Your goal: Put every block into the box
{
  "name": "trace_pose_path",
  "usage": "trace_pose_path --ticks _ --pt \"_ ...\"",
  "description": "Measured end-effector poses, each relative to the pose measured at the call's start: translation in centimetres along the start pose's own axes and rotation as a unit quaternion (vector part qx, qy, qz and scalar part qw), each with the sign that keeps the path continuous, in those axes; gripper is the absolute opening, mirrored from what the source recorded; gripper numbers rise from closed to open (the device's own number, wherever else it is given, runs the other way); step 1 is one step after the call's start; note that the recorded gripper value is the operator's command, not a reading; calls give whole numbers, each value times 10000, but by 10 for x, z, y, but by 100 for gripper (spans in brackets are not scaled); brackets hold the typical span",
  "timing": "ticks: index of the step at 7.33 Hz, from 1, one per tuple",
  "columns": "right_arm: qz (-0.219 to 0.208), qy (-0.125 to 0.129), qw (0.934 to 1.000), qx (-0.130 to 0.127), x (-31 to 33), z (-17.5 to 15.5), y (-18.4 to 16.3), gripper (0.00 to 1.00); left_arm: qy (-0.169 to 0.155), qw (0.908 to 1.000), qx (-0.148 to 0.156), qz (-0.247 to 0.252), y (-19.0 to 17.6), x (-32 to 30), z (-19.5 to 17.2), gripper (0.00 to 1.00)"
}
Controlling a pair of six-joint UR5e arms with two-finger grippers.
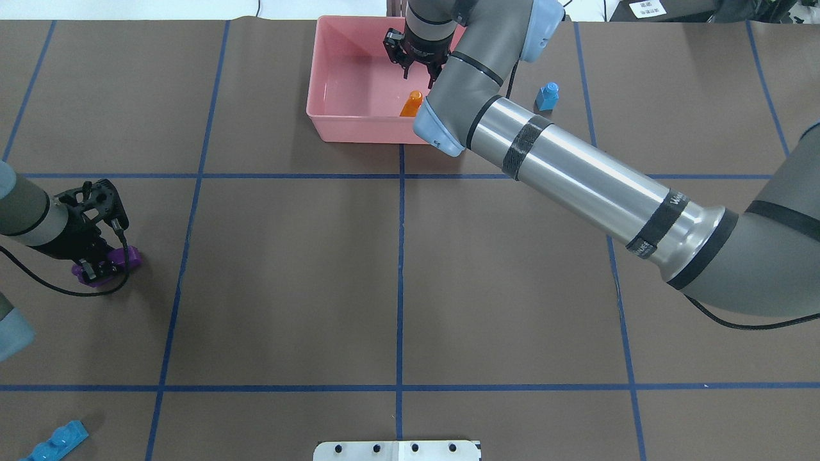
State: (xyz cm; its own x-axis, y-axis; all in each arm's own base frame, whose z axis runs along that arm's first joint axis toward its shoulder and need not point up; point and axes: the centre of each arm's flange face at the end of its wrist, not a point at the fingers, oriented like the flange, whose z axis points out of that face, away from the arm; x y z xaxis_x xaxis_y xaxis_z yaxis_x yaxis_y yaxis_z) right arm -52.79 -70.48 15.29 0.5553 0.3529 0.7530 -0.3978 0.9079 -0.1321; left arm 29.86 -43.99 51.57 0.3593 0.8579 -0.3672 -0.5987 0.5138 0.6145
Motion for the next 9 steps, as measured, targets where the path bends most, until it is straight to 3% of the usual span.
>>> trace_pose_path --ticks 1,3,5,7,9 --pt "6 -88 10000 -26 1 -12 -7 100 -33 9997 156 -195 -31 0 -18 0" --pt "101 -332 9991 -248 48 -40 -37 100 -49 9933 391 -1086 -153 13 -77 0" --pt "-4 -478 9981 -397 151 -58 -70 100 -9 9764 634 -2066 -278 30 -136 0" --pt "-244 -394 9980 -436 226 -56 -95 100 73 9567 805 -2797 -382 35 -166 0" --pt "-314 -18 9995 -89 260 -34 -115 100 73 9356 1178 -3328 -437 16 -154 0"
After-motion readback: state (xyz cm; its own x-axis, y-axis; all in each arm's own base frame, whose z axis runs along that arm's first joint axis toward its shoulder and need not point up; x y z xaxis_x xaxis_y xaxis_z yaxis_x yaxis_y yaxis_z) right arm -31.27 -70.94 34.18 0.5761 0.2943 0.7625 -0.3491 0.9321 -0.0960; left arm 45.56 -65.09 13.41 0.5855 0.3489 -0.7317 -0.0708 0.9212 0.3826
